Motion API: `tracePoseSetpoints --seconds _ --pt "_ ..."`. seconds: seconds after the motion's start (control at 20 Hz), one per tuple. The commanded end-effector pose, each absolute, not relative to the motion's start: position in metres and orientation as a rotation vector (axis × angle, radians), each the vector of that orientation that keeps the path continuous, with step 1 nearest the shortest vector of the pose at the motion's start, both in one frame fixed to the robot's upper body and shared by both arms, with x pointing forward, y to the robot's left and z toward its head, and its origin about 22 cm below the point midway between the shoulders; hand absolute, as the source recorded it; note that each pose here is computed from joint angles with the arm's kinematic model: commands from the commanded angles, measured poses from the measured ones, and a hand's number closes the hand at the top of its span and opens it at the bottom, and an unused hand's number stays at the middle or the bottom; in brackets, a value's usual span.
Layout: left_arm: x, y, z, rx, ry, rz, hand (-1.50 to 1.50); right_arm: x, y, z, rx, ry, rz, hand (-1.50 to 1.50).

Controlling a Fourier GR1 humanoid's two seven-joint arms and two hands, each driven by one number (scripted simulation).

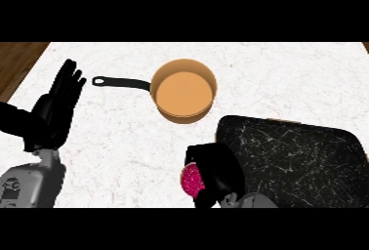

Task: Pick the cupcake from the tray and place it in the pot

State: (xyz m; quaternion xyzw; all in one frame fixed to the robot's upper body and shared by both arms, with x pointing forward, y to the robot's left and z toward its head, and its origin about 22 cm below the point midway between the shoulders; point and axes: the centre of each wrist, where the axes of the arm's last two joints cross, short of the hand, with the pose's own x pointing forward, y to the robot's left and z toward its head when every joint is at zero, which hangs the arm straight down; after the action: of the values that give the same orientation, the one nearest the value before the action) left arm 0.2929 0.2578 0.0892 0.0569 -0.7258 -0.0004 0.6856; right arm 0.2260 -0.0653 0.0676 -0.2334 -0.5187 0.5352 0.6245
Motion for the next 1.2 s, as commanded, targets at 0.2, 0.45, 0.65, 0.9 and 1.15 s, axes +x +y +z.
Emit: tracePoseSetpoints --seconds 0.2,0.45,0.65,0.9,1.15 --pt "0.3 0.247 0.09 0.08 -1.627 -0.047 0.0 0.214 -0.001 0.107 -0.612 -1.338 1.201 1.5" --pt "0.301 0.243 0.089 0.081 -1.627 -0.055 0.0 0.22 0.012 0.14 -0.746 -1.52 0.925 1.5" --pt "0.301 0.245 0.086 0.083 -1.598 -0.044 0.0 0.23 0.023 0.17 -0.889 -1.655 0.753 1.5" --pt "0.304 0.246 0.084 0.115 -1.616 -0.051 0.0 0.242 0.032 0.207 -0.955 -1.728 0.552 1.5" --pt "0.306 0.247 0.082 0.105 -1.596 -0.02 0.0 0.259 0.044 0.229 -1.055 -1.687 0.464 1.5"
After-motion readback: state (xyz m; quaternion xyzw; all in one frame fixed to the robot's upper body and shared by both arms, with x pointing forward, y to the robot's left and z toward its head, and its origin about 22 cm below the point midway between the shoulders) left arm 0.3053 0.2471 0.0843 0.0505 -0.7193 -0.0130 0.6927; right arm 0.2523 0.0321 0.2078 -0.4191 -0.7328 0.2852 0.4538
